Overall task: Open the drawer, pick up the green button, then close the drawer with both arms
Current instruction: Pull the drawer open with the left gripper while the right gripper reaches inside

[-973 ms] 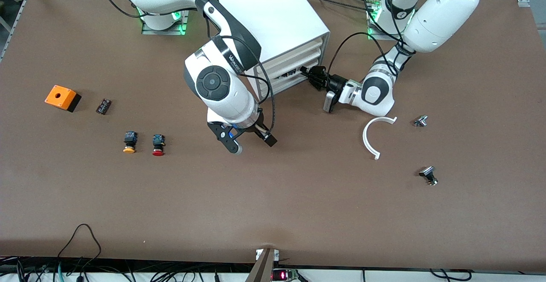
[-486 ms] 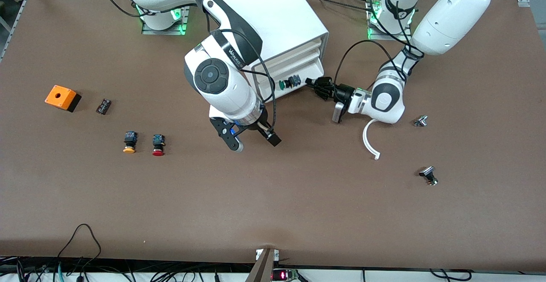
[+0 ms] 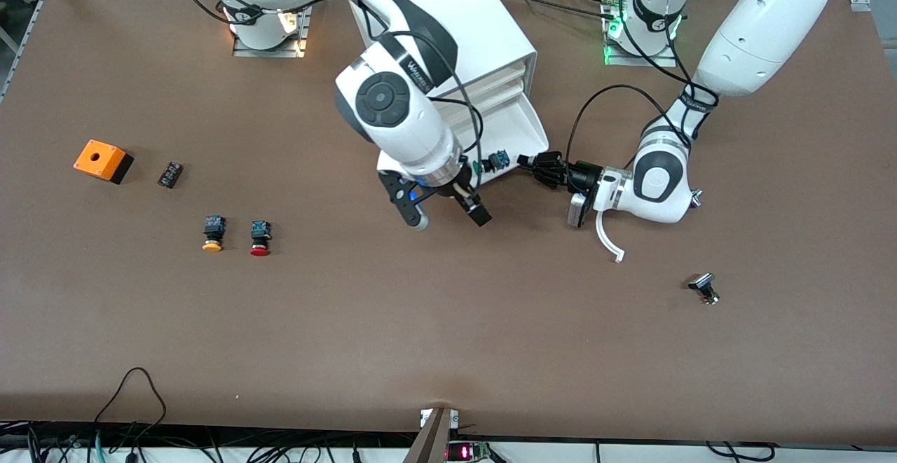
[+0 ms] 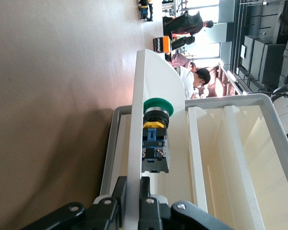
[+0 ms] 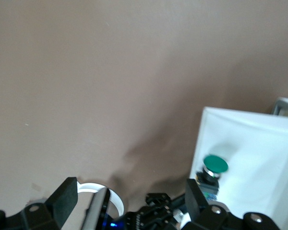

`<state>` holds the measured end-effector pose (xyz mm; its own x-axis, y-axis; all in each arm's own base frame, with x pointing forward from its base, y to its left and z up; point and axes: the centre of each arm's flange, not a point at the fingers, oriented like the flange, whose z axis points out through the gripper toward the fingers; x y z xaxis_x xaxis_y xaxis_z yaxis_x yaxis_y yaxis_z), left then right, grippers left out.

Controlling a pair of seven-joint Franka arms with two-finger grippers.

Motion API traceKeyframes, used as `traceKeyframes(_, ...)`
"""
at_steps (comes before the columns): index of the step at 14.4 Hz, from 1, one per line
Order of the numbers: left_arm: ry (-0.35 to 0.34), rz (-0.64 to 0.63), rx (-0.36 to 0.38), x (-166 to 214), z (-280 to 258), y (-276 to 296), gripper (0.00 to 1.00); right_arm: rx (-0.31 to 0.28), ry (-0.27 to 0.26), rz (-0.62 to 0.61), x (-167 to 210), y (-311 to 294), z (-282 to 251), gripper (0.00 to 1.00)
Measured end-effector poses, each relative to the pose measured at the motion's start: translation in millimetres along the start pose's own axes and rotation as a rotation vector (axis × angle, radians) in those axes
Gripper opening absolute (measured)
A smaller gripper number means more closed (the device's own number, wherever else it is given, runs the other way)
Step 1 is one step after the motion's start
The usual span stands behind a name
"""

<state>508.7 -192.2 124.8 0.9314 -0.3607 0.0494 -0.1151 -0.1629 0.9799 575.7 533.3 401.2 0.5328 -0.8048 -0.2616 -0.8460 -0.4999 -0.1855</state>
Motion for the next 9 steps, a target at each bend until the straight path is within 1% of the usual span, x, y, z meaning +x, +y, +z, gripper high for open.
traceKeyframes(5, 0.003, 0.002, 0.026, 3.4, -14.0, -2.8, 0.14, -0.043, -0.004, 0.028, -33.0, 13.9, 52.7, 1.0)
traceKeyframes(6, 0.008, -0.005, 0.032, 5.2, -17.5, -2.8, 0.19, -0.055, -0.003, 0.025, -37.1, 16.8, 61.2, 1.0)
traceKeyframes(7, 0.019, -0.017, 0.037, 7.5, -22.8, -2.8, 0.27, -0.064, 0.001, 0.02, -41.2, 19.6, 68.4, 1.0)
traceKeyframes(9, 0.043, -0.038, 0.04, 11.0, -36.4, -2.6, 0.46, -0.084, 0.014, 0.014, -50.8, 26.4, 84.6, 1.0)
